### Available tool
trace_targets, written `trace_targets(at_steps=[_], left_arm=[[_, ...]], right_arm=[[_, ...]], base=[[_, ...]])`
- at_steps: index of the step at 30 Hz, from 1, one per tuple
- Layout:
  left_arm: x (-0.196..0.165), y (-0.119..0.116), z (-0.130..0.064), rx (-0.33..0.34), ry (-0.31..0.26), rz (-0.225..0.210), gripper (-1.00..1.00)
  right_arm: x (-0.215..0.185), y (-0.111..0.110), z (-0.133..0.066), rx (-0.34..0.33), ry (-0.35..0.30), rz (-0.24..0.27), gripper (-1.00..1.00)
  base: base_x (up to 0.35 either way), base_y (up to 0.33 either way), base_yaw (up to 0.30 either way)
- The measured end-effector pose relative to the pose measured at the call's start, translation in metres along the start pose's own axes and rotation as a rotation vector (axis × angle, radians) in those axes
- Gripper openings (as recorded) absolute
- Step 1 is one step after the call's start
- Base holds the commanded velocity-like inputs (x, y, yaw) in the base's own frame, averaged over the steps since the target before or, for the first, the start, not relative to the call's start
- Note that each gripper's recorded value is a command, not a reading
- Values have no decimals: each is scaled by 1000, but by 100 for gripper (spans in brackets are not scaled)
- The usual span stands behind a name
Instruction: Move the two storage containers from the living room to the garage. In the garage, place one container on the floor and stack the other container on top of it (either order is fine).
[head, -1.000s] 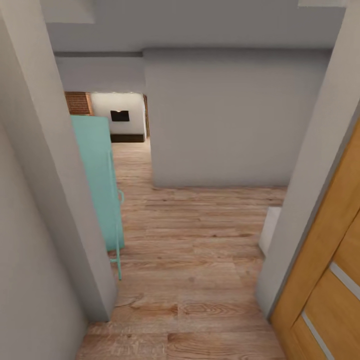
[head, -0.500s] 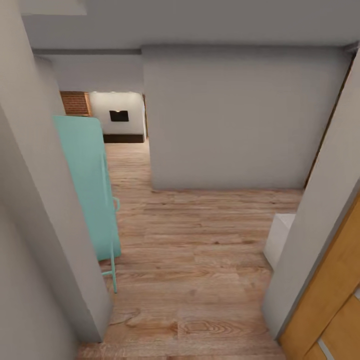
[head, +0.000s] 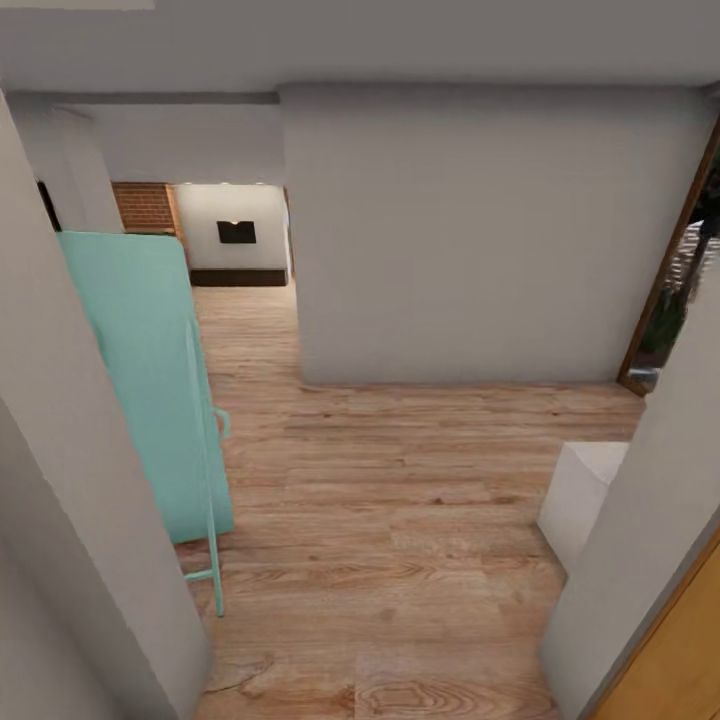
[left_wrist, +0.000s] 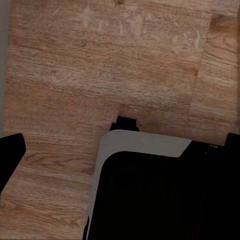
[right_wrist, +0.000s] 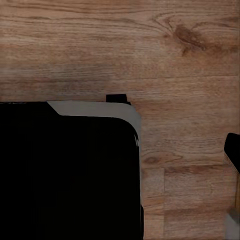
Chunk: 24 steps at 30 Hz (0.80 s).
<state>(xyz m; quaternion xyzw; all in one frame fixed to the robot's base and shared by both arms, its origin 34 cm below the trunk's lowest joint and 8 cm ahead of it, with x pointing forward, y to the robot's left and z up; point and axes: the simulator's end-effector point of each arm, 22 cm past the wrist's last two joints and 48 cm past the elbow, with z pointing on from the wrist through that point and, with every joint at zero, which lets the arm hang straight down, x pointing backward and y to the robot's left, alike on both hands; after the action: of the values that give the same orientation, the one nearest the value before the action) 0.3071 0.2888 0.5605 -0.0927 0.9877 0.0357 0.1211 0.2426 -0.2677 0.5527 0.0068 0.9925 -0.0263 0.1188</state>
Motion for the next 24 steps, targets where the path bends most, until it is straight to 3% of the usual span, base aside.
trace_targets(at_steps=[24], left_arm=[[0, -1, 0, 1, 1, 0, 100]], right_arm=[[1, 0, 0, 0, 2, 0, 100]], base=[[324, 0, 0]])
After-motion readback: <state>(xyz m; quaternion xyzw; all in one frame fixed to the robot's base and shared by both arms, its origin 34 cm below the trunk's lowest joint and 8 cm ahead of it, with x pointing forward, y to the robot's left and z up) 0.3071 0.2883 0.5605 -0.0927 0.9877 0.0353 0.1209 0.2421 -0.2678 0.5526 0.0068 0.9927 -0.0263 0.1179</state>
